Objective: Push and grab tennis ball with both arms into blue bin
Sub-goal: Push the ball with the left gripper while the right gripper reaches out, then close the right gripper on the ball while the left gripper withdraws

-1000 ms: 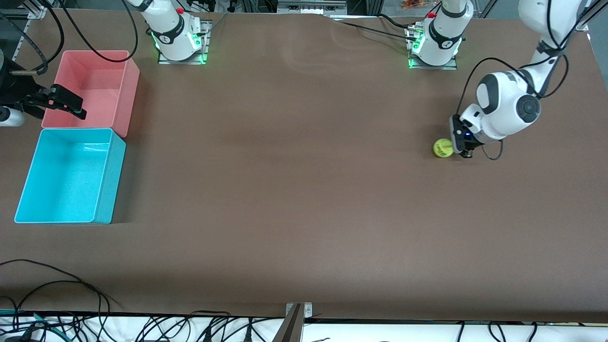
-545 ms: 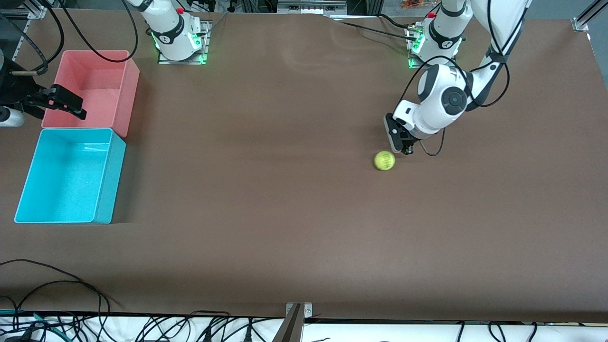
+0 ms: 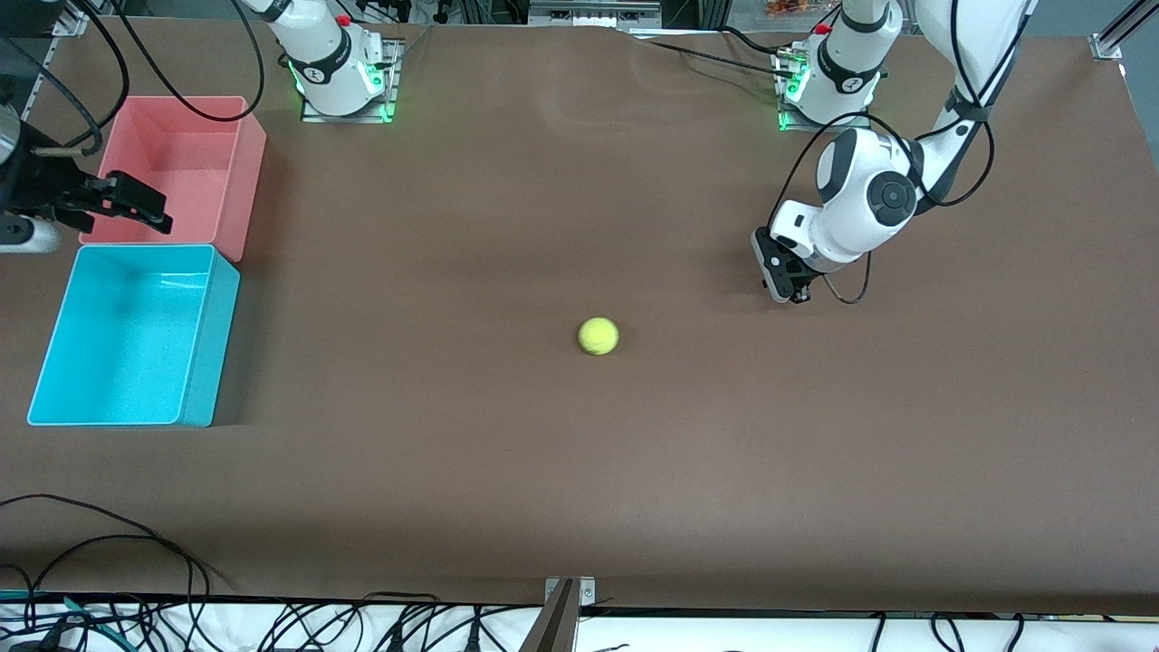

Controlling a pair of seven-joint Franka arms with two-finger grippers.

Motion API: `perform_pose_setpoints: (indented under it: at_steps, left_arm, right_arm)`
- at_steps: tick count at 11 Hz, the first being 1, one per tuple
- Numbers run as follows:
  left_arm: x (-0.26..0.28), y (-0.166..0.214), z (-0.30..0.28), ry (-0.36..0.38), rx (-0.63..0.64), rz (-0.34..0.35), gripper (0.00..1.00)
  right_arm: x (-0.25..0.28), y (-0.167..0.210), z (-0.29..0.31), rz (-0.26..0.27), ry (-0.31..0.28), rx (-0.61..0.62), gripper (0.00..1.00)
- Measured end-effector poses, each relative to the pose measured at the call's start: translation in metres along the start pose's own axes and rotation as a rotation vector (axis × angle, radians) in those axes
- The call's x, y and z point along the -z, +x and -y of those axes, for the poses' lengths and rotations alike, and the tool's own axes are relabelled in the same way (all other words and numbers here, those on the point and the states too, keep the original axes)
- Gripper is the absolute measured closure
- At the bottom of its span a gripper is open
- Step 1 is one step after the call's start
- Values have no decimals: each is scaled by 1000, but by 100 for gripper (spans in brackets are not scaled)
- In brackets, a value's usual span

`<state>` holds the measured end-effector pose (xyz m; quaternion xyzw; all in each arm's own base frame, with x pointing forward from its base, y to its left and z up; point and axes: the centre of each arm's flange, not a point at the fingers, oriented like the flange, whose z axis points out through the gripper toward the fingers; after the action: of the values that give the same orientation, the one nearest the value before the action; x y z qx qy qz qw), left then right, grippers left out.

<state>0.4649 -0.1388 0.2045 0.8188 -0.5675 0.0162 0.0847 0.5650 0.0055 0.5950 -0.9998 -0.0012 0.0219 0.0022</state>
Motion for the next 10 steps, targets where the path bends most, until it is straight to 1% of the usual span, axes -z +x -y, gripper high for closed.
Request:
perform_pose_setpoints:
  at_steps: [1, 2, 3, 4, 5, 6, 8, 9, 10]
  left_arm:
    - [5, -7, 5, 4, -5, 0, 99]
    - [12, -17, 12, 1, -16, 4, 96]
    - [22, -28, 19, 5, -22, 8, 84]
    - [34, -39, 28, 21, -31, 9, 74]
    - [46, -49, 34, 41, -51, 9, 60]
    - [54, -54, 38, 54, -64, 9, 47]
    - [60, -55, 39, 66, -67, 7, 21]
    - [61, -55, 39, 66, -67, 8, 10]
    - [61, -55, 39, 67, -67, 7, 0]
  right_arm:
    - [-15, 8, 0, 21, 0, 0, 0]
    - [-37, 19, 0, 50, 0, 2, 0]
    - [-59, 32, 0, 62, 0, 8, 0]
    - [-78, 45, 0, 60, 1, 19, 0]
    - [-98, 57, 2, 63, 1, 38, 0]
    - [-118, 65, 4, 76, 2, 63, 0]
    - [-158, 83, 11, 79, 3, 86, 0]
    - [-176, 92, 12, 65, 4, 110, 0]
    - [-192, 103, 13, 33, 4, 142, 0]
